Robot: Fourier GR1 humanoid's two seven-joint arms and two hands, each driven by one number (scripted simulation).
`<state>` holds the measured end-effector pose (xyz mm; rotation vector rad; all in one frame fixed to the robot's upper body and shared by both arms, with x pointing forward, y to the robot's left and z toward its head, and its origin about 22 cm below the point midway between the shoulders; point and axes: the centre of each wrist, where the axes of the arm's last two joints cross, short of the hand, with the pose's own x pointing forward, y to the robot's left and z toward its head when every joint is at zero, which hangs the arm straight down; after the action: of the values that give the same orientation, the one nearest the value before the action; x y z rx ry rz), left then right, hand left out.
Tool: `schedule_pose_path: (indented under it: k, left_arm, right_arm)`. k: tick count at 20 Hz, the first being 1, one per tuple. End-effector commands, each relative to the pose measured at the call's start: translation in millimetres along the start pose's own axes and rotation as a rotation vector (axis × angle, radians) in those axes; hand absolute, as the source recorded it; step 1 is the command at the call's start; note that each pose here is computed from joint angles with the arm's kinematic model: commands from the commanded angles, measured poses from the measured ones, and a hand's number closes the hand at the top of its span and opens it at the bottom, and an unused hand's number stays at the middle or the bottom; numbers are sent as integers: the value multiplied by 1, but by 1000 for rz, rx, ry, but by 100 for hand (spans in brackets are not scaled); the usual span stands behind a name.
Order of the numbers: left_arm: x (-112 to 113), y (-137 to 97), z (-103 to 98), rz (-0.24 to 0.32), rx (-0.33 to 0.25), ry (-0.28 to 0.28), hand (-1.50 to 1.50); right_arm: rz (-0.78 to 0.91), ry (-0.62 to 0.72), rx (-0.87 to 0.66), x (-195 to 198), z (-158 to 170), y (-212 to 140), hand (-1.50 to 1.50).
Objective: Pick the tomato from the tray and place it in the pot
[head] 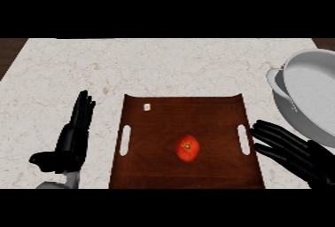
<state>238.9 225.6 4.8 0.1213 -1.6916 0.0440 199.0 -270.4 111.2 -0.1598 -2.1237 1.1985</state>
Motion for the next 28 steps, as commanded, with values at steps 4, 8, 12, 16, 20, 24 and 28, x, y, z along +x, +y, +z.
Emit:
schedule_pose_path:
  k: [4,8,12,16,20,24,28]
  left_arm:
    - [0,3,-3,-12,-6,-13,0]
    - [-4,-1,1,9,-22,-7,0]
    - [-1,-15,-9,4,-24,-15,0]
    - [9,-3,11,1,-12,10,0]
    - [-9,1,-4,-6,-11,-7,0]
    - [13,1,-12,6,-4,-21,0]
    - [14,-6,10,15,-10,-3,0]
  right_arm:
    - [139,175,188,47,-24,26,-150]
    - [108,208,226,27,-47,57,-150]
    - [151,254,266,36,-50,58,-150]
    - [200,333,332,6,-64,81,-150]
    - [166,339,347,7,-68,96,-150]
    - [171,330,332,6,-62,99,-150]
    - [170,332,339,8,-78,106,-150]
